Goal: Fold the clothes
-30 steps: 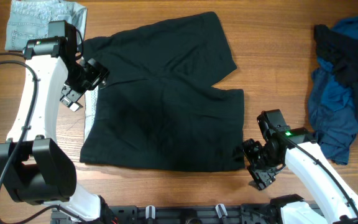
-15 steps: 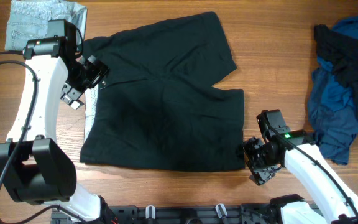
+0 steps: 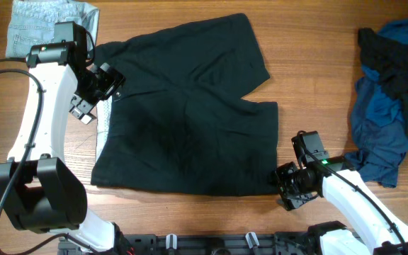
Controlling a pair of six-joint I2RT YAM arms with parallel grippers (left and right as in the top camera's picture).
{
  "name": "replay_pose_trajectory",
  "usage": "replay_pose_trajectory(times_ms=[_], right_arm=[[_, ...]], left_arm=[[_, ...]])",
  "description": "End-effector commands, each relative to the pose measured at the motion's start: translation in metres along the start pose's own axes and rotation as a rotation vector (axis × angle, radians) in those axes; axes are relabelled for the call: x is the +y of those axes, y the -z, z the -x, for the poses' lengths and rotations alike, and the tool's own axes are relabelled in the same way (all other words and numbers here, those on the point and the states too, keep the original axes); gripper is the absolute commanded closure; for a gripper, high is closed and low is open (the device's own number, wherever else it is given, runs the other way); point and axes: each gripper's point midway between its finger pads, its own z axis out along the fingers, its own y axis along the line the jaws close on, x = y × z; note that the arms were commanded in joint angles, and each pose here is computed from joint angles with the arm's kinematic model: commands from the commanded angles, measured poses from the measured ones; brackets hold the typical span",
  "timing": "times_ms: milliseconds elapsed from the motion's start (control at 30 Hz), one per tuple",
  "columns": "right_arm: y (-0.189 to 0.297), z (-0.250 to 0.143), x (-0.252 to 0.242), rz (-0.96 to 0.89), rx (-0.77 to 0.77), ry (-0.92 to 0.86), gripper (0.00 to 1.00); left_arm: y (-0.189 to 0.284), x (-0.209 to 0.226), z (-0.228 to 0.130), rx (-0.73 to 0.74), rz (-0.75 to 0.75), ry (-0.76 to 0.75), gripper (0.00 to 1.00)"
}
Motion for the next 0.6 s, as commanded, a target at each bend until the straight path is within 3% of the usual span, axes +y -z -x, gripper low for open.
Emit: replay_pose_trajectory(times_ms=[0, 133, 267, 433, 567], right_arm=[[-0.002, -0.004, 0.005, 0.028, 0.025, -0.008, 0.45], [-0.001, -0.003, 0.011, 0.051, 0.018, -0.002, 0.6], [-0.001, -0.003, 0.008, 0.041, 0.021, -0.004, 0.62], [-0.001, -0.004, 0.008, 0.039, 0.022, -0.006, 0.76], [-0.001, -0.004, 0.008, 0.04, 0.026, -0.004, 0.79]], left_arm=[[0.003, 0.002, -0.004, 0.01, -0.002, 0.016, 0.0], [0.006, 0.008, -0.008, 0.03, 0.007, 0.016, 0.0], [0.014, 0.018, -0.011, 0.047, 0.013, 0.028, 0.0], [0.025, 0.031, -0.024, 0.093, 0.033, 0.054, 0.0], [0.033, 0.036, -0.03, 0.1, 0.041, 0.056, 0.0]])
